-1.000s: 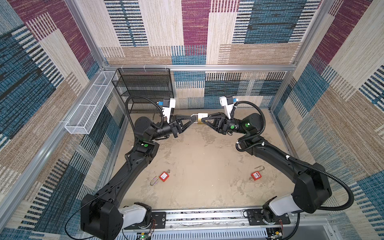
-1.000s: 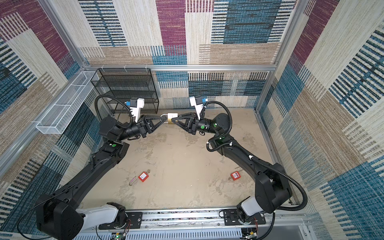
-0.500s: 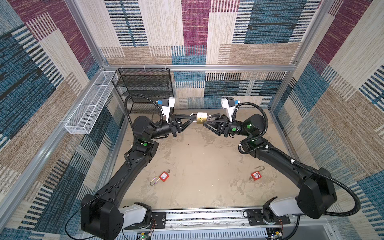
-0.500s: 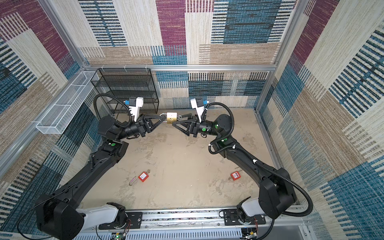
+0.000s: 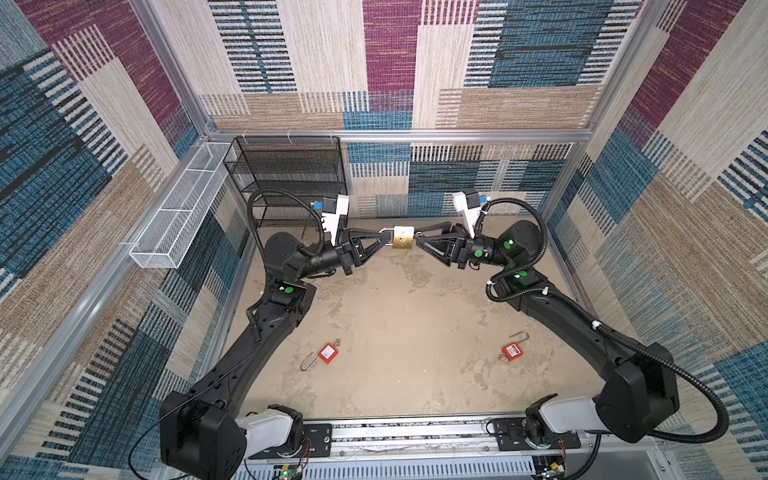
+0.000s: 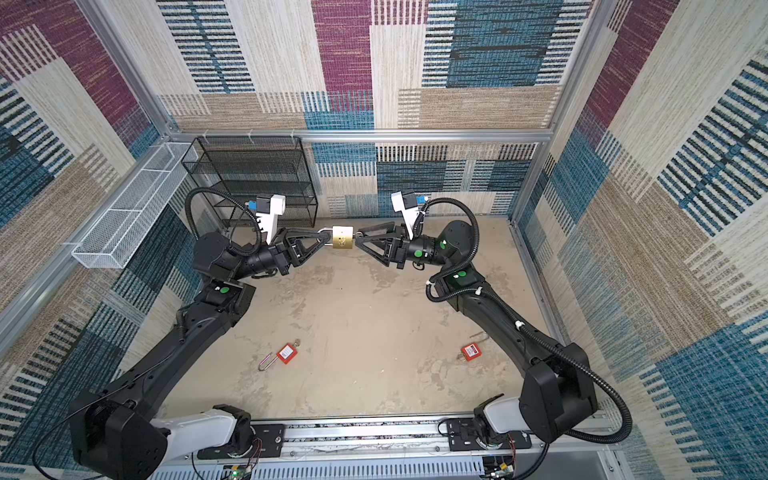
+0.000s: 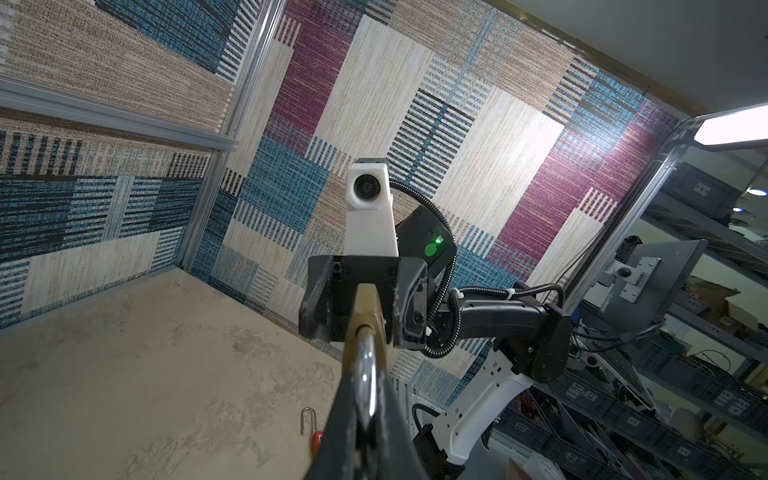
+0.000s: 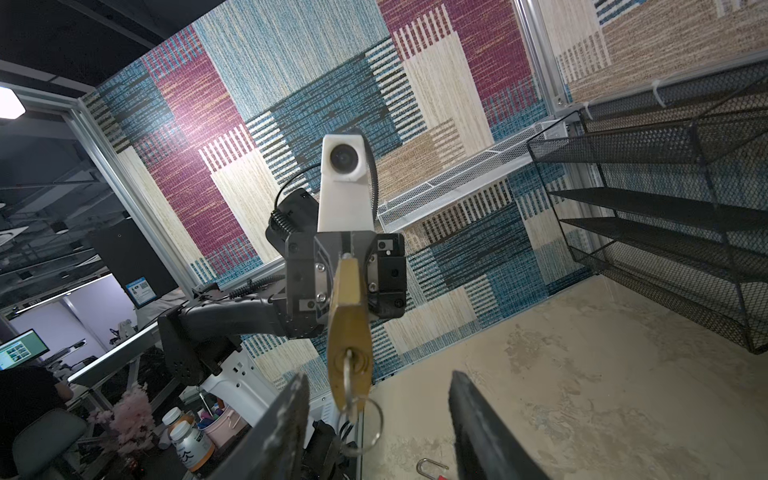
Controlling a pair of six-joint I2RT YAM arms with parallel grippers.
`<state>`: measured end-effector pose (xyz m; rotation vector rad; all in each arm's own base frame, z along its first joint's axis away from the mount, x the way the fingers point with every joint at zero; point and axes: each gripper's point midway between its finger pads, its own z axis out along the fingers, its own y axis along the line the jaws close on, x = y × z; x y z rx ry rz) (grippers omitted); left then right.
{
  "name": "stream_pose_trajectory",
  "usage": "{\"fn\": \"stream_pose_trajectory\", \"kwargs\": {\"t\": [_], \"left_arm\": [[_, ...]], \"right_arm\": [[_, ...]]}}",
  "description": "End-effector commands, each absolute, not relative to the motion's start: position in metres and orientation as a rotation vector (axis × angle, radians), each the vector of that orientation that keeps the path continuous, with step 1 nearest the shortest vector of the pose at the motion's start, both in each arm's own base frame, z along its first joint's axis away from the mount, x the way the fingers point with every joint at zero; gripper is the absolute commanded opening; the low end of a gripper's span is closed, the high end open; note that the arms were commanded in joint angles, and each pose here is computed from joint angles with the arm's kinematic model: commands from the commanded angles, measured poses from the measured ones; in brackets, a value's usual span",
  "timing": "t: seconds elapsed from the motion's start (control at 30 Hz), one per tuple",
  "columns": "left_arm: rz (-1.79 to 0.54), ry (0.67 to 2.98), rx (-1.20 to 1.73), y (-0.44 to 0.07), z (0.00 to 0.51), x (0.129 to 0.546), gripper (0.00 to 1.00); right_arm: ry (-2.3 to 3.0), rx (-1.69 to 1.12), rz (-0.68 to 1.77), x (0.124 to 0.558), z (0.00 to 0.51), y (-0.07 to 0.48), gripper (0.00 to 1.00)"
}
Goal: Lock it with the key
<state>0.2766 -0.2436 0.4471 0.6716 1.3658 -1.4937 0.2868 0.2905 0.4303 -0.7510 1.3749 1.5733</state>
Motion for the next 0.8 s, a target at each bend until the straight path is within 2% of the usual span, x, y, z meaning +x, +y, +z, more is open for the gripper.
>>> {"fn": "stream_pose_trajectory", "kwargs": {"t": [0.0,0.33,0.37,0.5,0.6,0.77], "left_arm": [[-1.494,1.331,0.687,-0.2419,0.4558,0.2707,0.00],[-1.497,1.338,0.688,-0.2423,0.4530,0.2707,0.00],[-1.497,1.336,0.691,-0.2422,0.4533,0.2701,0.00],[-1.497,1.341,0.688,-0.2420,0.4519,0.2711,0.00],[-1.497,1.338,0.693,-0.2420,0.4534,0.2702,0.00],[-1.487,1.344,0.693,-0.2407,0.4519,0.2723,0.00]], "right_arm": [[1.360,-0.785,1.583,0.2846,0.4346,0.2915,0.54],[1.351,-0.796,1.597,0.2859,0.4392,0.2934,0.40],[1.352,-0.794,1.599,0.2862,0.4395,0.2934,0.36],[1.366,-0.790,1.616,0.2867,0.4373,0.2943,0.12],[1.378,-0.786,1.624,0.2872,0.4347,0.2947,0.01],[1.364,-0.751,1.599,0.2863,0.4367,0.2904,0.00]]}}
